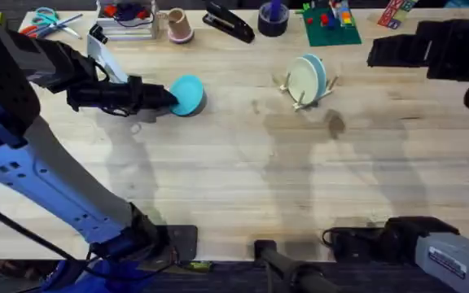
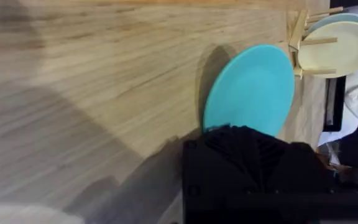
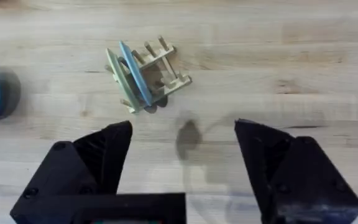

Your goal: Pick up the plates from the table one by one and place each into a slot on the dish rack.

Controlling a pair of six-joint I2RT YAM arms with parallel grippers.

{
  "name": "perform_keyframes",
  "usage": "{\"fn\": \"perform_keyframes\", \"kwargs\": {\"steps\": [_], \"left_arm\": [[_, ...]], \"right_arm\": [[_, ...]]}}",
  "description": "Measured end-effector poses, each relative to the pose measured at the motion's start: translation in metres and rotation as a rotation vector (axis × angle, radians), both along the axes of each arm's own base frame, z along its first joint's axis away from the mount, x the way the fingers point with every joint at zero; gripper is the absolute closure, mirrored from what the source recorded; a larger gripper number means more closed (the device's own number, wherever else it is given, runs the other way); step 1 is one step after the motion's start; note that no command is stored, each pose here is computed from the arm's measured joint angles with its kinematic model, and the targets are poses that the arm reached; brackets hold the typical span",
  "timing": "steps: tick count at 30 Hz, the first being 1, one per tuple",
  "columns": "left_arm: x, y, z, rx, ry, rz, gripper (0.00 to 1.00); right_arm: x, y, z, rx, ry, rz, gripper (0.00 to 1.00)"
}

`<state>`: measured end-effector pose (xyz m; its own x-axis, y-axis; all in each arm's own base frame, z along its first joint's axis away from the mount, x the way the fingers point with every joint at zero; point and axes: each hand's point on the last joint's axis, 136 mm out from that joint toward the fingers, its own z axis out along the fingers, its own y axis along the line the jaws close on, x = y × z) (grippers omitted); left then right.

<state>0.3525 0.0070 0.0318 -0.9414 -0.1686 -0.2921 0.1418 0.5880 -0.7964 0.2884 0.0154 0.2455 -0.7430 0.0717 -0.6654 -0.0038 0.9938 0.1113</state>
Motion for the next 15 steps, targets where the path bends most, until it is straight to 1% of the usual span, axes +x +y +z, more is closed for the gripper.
{"fn": "perform_keyframes", "kwargs": {"steps": [4, 6, 9, 11, 13, 15], "left_arm": [[0.0, 0.0, 0.0, 0.0, 0.0, 0.0, 0.96], [0.0, 0.0, 0.0, 0.0, 0.0, 0.0, 0.959], [0.0, 0.0, 0.0, 0.0, 0.0, 0.0, 0.96], [0.0, 0.0, 0.0, 0.0, 0.0, 0.0, 0.959], [0.0, 0.0, 0.0, 0.0, 0.0, 0.0, 0.96], [0.0, 0.0, 0.0, 0.0, 0.0, 0.0, 0.959]], "right_arm": [[0.0, 0.009, 0.002, -0.001, -0.005, 0.032, 0.007], [0.0, 0.02, 0.01, -0.003, -0.021, 0.066, 0.007], [0.004, 0.043, 0.034, 0.006, -0.072, 0.134, 0.007], [0.007, 0.064, 0.049, 0.018, -0.098, 0.195, 0.007], [0.011, 0.083, 0.056, 0.028, -0.103, 0.245, 0.007], [0.015, 0.102, 0.056, 0.033, -0.086, 0.293, 0.007]]}}
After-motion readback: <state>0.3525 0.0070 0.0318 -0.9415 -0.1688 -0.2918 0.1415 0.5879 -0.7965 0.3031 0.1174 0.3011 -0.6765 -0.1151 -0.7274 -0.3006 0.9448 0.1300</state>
